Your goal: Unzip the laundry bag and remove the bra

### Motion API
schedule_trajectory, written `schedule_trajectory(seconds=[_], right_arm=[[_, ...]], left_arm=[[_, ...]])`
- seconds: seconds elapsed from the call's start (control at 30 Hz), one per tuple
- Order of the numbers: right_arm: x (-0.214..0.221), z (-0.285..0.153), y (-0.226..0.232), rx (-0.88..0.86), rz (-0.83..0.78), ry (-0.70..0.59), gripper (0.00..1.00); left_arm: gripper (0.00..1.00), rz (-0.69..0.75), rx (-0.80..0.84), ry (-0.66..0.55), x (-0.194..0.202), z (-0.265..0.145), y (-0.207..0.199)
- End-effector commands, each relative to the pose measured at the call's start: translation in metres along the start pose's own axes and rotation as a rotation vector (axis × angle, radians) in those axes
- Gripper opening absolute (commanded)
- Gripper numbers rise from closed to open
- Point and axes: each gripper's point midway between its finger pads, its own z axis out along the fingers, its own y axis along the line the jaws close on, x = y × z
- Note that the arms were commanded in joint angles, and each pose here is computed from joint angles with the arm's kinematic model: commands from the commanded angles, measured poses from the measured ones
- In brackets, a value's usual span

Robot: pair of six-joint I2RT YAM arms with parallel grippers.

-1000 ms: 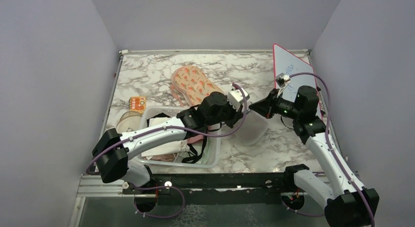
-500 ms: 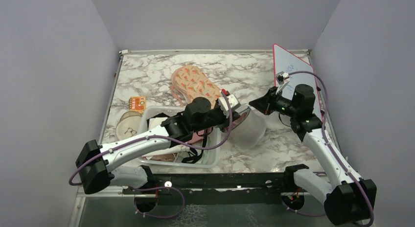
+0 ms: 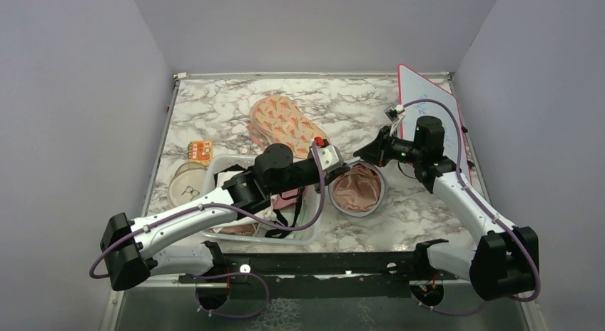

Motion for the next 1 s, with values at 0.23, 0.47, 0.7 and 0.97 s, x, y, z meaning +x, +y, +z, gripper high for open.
schedule_trajectory(seconds=[0.23,0.47,0.7,0.97], right_arm=[[-0.033,-0.017,-0.001,0.176,-0.078,-0.007,0.29],[-0.05,-0.051,-0.01,0.402,-0.105,0.027,0.53],[-0.012,-0.054,0.003,0.351,-0.034,0.133,0.52],[0.03,-0.031,0.022,0.325,-0.03,0.278,0.51]], left_arm=[[0.0,-0.061,-0.05,-0.056,-0.019,0.0,0.009],[0.0,-0.26,-0.158,0.05,0.009,0.014,0.046],[0.0,-0.425,-0.13,0.077,0.026,0.023,0.071],[0.0,-0.481,-0.15,0.112,0.041,0.024,0.093]])
